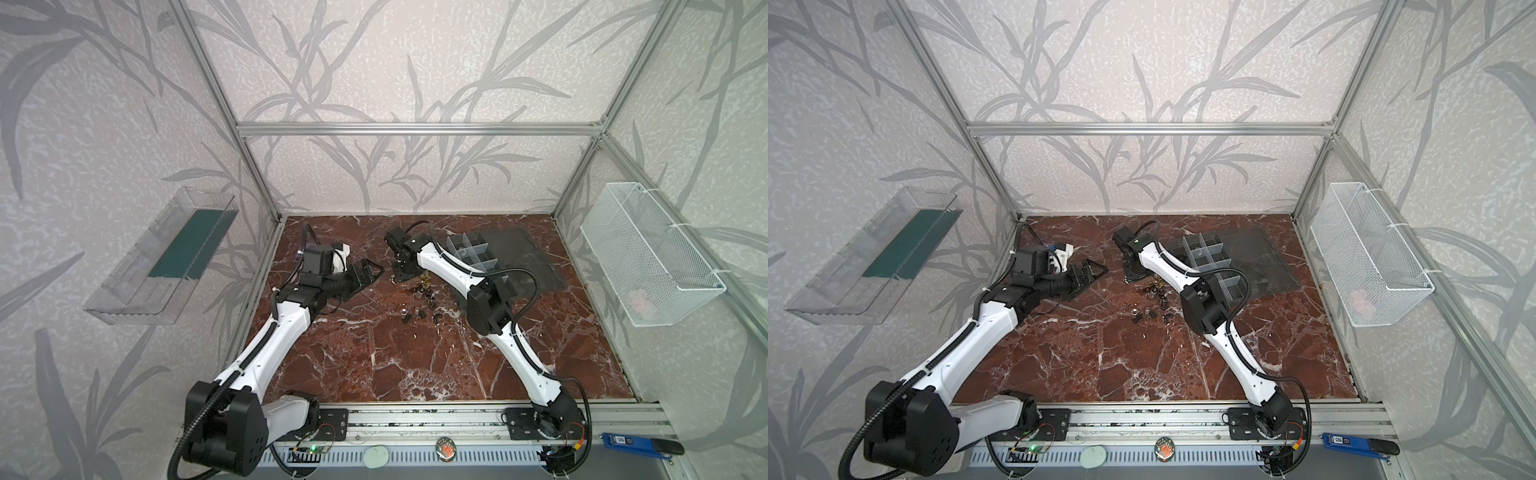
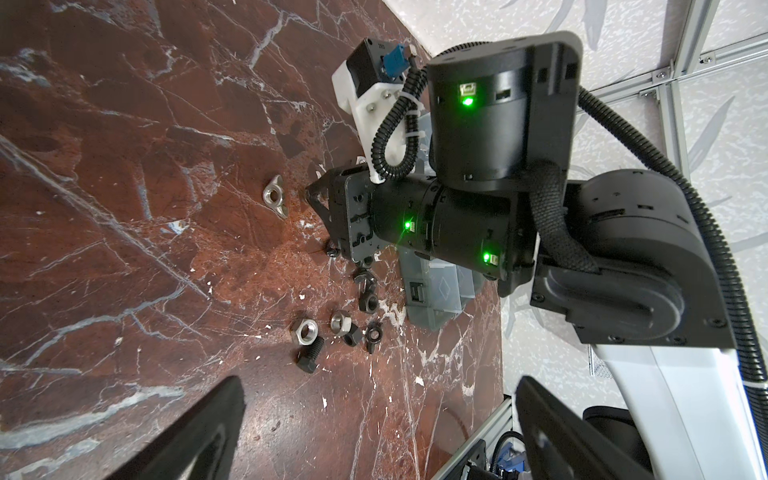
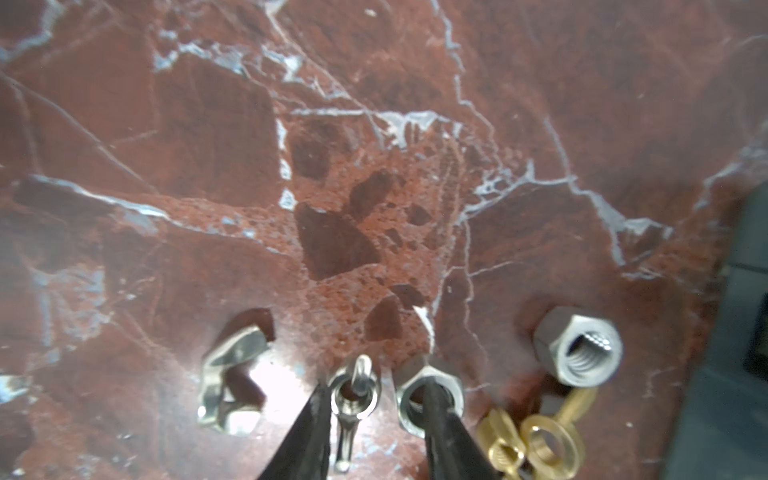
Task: Sort the screws and nuts into containers
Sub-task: 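Move the right gripper back to the pile over a steel wing nut, then lower the right gripper and grasp the steel wing nut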
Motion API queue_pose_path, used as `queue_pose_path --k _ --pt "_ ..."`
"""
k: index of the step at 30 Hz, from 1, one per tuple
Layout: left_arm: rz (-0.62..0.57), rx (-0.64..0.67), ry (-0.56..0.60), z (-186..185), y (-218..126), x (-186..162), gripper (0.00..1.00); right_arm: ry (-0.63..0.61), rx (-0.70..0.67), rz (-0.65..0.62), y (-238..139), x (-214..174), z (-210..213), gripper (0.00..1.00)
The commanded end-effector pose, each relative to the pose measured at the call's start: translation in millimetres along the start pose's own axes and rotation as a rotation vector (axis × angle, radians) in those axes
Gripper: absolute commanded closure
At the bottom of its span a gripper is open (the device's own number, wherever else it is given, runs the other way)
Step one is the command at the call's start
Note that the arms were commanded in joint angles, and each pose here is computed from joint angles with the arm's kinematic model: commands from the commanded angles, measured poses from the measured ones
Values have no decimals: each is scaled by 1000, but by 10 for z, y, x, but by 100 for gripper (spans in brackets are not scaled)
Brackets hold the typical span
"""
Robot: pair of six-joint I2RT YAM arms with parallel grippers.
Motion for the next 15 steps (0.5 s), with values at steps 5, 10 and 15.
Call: queue_pose_path --k 5,10,15 --pt "-4 -11 8 -14 -16 15 1 -42 -15 -27 -288 27 -6 67" --pt "-4 -10 7 -13 -18 12 1 -67 -5 -38 -313 21 76 67" --pt "-7 -11 11 -26 -33 16 1 -81 6 -54 -312 31 136 67"
Point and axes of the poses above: each gripper's point midway between its finger pads, its own y axis out along the fingers, its own z axis along the line the jaws close on, x = y × z, the point moved 10 cm from there along -y, back along the fingers, and after that the axes turned 8 degrees about y, right-handed, at the moved point
